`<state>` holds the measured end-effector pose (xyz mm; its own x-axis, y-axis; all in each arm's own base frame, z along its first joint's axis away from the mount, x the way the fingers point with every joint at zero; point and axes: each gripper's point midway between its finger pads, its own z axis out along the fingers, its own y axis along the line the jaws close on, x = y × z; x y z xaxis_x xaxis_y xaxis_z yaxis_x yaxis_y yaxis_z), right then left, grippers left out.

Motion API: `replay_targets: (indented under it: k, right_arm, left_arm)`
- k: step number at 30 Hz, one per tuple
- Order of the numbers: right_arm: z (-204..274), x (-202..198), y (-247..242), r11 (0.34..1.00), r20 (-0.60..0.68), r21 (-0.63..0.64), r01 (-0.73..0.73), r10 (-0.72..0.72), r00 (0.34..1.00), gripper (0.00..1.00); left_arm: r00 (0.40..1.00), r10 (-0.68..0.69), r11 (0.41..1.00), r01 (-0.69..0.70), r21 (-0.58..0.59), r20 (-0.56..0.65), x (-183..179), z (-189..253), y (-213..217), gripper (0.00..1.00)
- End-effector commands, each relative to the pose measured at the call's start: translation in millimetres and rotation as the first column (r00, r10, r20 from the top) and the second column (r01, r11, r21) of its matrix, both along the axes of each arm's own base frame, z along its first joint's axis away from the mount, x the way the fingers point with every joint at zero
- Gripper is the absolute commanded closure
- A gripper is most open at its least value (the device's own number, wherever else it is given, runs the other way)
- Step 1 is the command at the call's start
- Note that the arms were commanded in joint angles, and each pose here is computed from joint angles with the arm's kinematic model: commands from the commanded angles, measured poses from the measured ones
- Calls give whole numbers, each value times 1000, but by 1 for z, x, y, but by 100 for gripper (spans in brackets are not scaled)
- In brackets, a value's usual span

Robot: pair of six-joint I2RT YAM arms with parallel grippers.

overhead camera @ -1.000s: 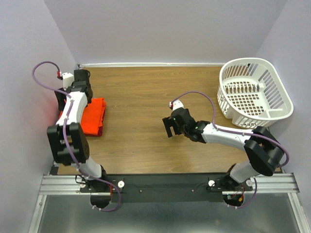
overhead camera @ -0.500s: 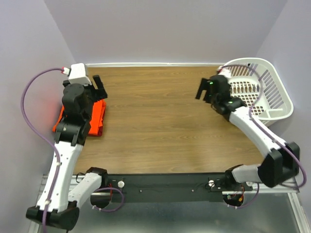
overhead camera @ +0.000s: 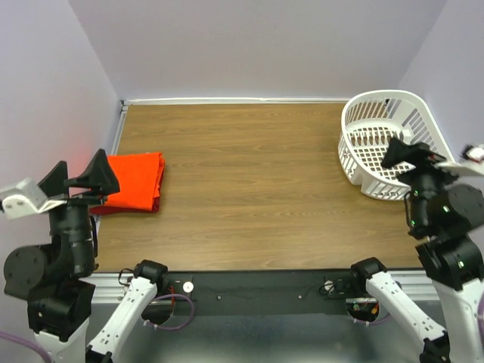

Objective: Fold and stack the t-shirts
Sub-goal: Reset both grippers

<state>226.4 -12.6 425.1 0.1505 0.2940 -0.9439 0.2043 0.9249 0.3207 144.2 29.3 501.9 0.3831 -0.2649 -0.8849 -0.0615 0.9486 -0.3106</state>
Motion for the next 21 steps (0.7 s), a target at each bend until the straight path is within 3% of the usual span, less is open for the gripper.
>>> replay_targets:
  k: [1,5,11,21]
  right_arm:
    - [-13,-33,-19,996,7,-77,36,-36,999,0]
    - [-21,-47,-19,994,40,-106,5,-1,999,0]
    - [-17,-55,-20,994,78,-111,-5,13,997,0]
    - [-20,-52,-18,993,88,-119,-9,19,996,0]
  left_arm:
    - [992,111,988,-104,-115,55,-24,-9,28,4]
    - [975,172,975,-147,-169,143,-45,-11,44,3]
    - [956,228,949,-177,-260,184,-52,-18,55,3]
    - [963,216,953,-171,-252,161,-40,-28,50,3]
